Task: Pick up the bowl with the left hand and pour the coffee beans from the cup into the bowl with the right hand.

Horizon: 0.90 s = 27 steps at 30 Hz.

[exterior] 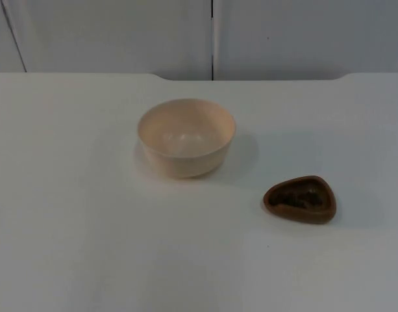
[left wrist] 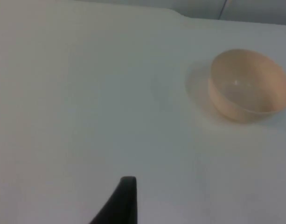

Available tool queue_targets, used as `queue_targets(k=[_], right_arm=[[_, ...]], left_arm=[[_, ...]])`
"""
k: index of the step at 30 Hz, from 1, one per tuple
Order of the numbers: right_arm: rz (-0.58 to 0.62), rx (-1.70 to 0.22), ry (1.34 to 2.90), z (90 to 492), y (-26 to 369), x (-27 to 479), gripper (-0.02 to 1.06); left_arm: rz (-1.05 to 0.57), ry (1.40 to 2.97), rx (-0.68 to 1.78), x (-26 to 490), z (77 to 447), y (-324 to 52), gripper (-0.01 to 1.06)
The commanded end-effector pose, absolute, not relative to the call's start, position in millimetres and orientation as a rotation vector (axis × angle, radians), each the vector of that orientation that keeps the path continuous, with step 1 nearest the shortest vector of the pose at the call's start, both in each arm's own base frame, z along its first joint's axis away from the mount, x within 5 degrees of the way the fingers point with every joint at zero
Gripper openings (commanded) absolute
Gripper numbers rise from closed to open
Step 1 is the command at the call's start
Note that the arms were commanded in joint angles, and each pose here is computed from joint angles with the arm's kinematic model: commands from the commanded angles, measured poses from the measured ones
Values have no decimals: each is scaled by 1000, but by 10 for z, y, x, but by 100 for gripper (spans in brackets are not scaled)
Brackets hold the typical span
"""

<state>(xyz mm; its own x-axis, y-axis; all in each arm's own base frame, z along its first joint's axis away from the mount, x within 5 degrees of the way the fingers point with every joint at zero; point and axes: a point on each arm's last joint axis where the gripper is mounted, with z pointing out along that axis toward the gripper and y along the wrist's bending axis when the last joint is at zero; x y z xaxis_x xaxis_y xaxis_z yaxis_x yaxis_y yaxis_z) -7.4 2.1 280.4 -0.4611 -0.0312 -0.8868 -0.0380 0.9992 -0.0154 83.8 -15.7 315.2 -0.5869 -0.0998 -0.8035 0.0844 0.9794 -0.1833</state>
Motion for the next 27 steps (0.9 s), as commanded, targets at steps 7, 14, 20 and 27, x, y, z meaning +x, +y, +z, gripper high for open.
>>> queue_targets(k=[7,14,20,27], right_arm=[[8,-39,2046,2802,22,-75,105],[8,-39,2046,2802,22,-75,105],[8,-39,2046,2802,22,-75,105],[8,-39,2046,2802,22,-75,105]], left_arm=[[-251,2186,10,1131,3395,-157,99],[-247,2203,17,1323,3512,-153,99],[-254,2219,39,1522,3584,-159,99],[-316,2253,63,1704,3566,-200,99]])
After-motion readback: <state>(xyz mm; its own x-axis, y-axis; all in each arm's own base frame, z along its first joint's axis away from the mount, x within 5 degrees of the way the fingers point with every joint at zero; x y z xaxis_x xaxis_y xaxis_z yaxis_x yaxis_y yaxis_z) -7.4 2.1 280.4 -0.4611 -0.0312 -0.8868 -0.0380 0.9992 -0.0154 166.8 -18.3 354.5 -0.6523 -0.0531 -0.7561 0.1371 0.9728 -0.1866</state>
